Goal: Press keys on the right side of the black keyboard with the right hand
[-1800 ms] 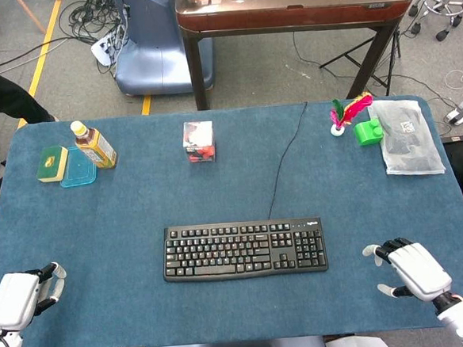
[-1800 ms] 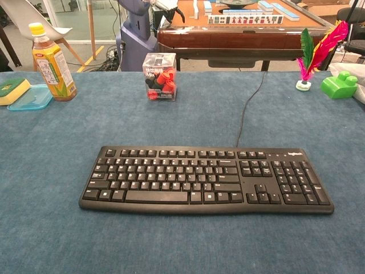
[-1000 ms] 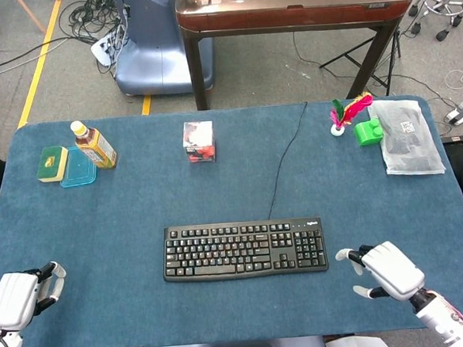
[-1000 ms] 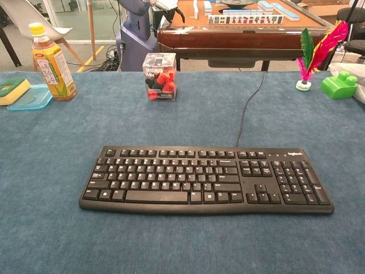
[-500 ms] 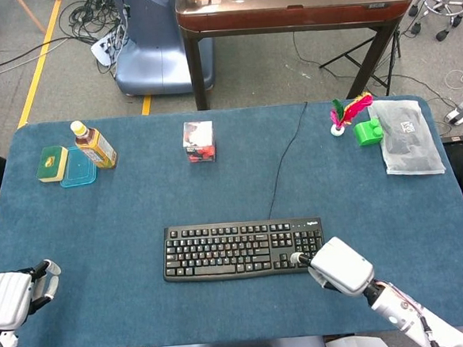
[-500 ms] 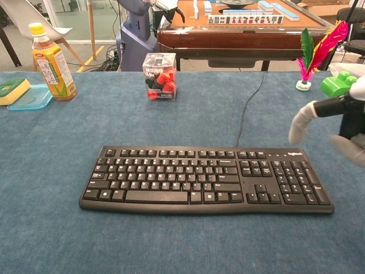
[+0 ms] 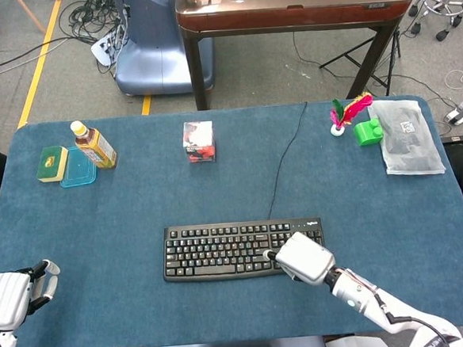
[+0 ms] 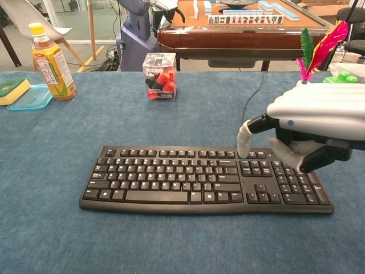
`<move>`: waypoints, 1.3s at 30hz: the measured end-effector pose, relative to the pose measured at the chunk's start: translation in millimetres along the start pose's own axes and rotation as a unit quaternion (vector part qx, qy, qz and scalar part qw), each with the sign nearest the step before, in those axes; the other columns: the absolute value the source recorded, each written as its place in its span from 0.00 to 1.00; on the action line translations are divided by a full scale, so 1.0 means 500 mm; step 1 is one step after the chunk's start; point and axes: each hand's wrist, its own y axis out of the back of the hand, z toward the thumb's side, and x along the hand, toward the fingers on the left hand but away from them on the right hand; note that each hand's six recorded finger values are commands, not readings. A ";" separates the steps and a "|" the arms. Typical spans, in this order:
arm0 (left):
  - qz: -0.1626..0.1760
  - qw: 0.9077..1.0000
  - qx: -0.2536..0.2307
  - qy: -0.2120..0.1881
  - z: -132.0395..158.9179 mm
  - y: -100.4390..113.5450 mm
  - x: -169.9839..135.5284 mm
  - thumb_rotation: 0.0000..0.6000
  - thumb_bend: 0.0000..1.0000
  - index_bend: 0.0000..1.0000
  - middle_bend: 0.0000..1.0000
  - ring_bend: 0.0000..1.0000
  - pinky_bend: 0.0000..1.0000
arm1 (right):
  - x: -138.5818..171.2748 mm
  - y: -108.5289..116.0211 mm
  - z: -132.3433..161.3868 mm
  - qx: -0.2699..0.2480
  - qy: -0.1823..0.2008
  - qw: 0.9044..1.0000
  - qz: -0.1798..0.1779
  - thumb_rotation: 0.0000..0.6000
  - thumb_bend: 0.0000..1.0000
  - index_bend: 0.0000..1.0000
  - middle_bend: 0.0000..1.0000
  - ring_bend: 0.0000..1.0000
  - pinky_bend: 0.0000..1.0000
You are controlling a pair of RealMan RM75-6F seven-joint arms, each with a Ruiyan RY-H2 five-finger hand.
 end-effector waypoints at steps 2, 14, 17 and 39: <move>-0.001 1.000 0.000 0.000 0.000 0.000 0.000 1.00 0.39 0.53 0.89 0.80 0.91 | -0.015 -0.005 0.001 -0.004 -0.003 1.000 0.010 1.00 0.99 0.36 1.00 1.00 1.00; -0.005 1.000 0.001 0.008 -0.010 -0.003 0.001 1.00 0.39 0.54 0.89 0.80 0.91 | -0.091 -0.035 0.004 0.012 -0.016 0.999 0.045 1.00 1.00 0.36 1.00 1.00 1.00; -0.008 1.000 0.001 0.009 -0.011 -0.005 0.000 1.00 0.39 0.54 0.89 0.80 0.91 | -0.102 -0.039 0.004 0.016 -0.020 0.998 0.049 1.00 1.00 0.36 1.00 1.00 1.00; -0.015 1.000 0.005 0.011 -0.016 -0.011 0.002 1.00 0.39 0.54 0.89 0.80 0.91 | -0.135 -0.067 -0.030 0.048 -0.065 0.994 0.077 1.00 1.00 0.36 1.00 1.00 1.00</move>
